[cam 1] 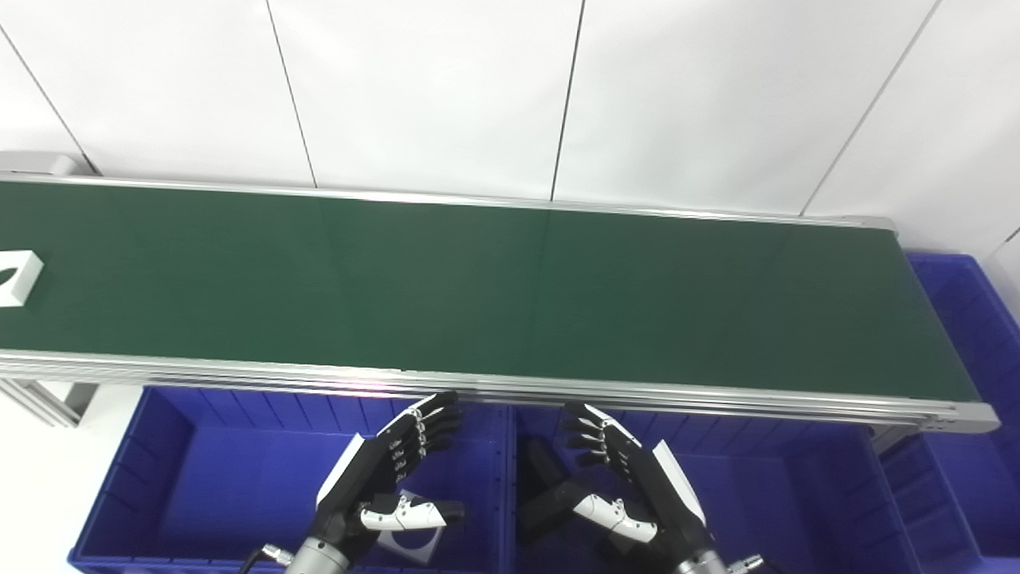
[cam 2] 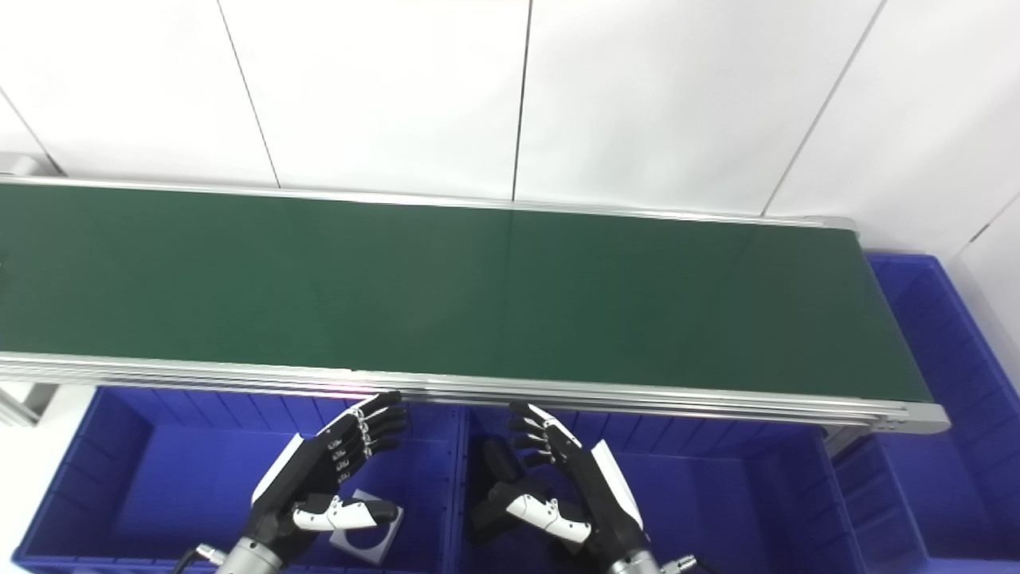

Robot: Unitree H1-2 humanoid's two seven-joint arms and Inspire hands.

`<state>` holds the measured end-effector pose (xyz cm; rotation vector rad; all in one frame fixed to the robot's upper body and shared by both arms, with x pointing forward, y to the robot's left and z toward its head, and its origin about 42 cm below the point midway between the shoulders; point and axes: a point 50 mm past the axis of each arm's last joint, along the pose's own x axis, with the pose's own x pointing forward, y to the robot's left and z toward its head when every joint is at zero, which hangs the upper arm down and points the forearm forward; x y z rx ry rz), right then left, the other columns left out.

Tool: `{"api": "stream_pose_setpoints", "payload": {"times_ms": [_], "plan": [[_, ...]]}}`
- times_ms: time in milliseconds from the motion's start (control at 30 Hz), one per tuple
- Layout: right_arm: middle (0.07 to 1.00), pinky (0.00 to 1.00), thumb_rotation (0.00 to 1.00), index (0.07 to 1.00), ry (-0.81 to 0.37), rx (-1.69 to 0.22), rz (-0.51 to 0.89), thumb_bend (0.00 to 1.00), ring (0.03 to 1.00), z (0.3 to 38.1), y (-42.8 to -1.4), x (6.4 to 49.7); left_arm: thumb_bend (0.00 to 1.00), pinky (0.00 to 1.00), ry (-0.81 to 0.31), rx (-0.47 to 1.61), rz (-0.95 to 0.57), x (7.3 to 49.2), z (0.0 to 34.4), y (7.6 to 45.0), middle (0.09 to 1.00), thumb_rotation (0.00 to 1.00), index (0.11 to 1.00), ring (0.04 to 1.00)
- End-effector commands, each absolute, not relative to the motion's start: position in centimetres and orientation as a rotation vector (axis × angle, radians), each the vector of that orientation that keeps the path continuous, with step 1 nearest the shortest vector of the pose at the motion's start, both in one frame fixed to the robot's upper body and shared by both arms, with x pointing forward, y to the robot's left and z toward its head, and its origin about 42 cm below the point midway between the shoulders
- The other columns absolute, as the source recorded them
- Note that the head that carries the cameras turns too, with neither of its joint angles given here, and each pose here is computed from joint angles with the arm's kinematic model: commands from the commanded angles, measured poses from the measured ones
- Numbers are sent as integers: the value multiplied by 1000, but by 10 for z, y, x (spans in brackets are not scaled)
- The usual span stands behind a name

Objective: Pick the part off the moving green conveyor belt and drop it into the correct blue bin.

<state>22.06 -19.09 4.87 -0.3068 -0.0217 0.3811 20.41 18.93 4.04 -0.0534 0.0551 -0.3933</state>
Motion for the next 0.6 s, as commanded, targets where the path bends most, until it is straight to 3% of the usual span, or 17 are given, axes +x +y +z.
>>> {"api": "stream_pose_setpoints", "payload": {"times_ms": [0,567], "plan": [[823,695,607,872,-103,-292,376,721,773,58,-189,223,1000,831,-11,-51,-391,208,50,189,847,272,868,848],[823,696,548,871,-105,-288,372,678,779,49,-192,224,1000,816,-2,-55,-393,208,40,185,870,270,879,861]]}}
